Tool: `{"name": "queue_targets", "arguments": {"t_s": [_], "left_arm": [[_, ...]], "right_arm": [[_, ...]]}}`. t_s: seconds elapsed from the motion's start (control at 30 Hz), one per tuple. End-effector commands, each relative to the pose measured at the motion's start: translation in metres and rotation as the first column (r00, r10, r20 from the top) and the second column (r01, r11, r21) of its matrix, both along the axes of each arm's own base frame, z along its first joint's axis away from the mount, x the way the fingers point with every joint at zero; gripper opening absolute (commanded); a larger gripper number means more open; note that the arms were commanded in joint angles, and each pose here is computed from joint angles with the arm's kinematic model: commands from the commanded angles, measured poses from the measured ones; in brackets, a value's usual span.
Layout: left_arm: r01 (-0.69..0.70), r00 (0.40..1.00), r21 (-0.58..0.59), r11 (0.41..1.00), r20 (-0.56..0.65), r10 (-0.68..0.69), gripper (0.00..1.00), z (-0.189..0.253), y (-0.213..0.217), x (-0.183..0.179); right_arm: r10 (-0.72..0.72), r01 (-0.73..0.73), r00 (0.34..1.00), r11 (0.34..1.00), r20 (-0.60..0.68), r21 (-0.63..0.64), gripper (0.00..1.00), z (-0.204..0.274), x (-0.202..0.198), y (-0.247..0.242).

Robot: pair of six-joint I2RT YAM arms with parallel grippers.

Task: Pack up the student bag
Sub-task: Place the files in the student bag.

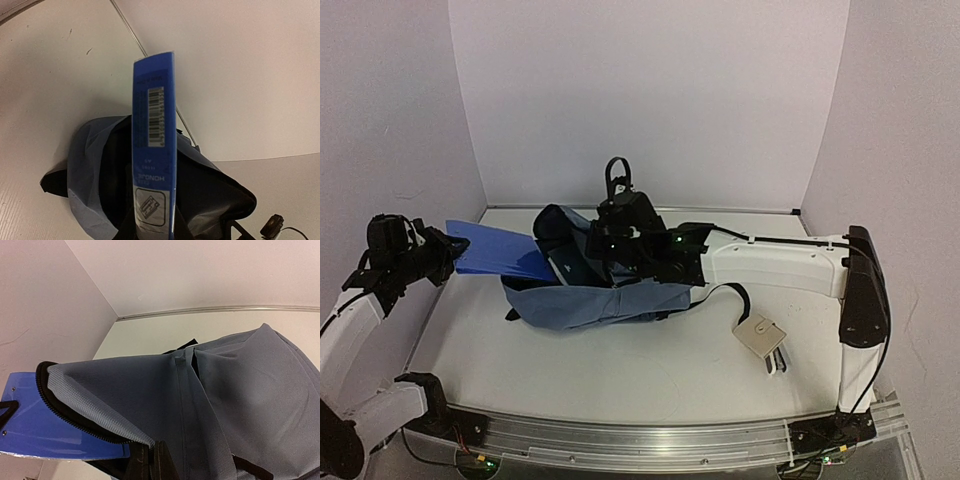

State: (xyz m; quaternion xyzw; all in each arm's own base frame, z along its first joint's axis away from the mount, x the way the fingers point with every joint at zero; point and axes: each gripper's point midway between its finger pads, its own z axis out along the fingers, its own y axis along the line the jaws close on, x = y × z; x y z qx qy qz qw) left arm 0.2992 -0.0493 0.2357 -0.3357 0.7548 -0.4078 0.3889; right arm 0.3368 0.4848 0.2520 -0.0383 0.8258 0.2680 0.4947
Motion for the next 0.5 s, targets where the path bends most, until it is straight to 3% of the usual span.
{"name": "queue_targets", "arguments": {"t_s": [0.0,0.47], "left_arm": [[0.051,0.989,-0.065,0.997,0.144,-0.041,0.0,0.036,-0.011,0.006],[0.122,0.989,-0.112,0.986,0.1,-0.111,0.0,0.009,-0.055,0.012]], "right_arm": [[-0.015,0.001,0.997,0.983,0.074,0.185,0.0,0.073,-0.003,-0.008],[0.002,-0.024,0.995,0.977,0.102,0.214,0.0,0.087,-0.003,-0.003]]}}
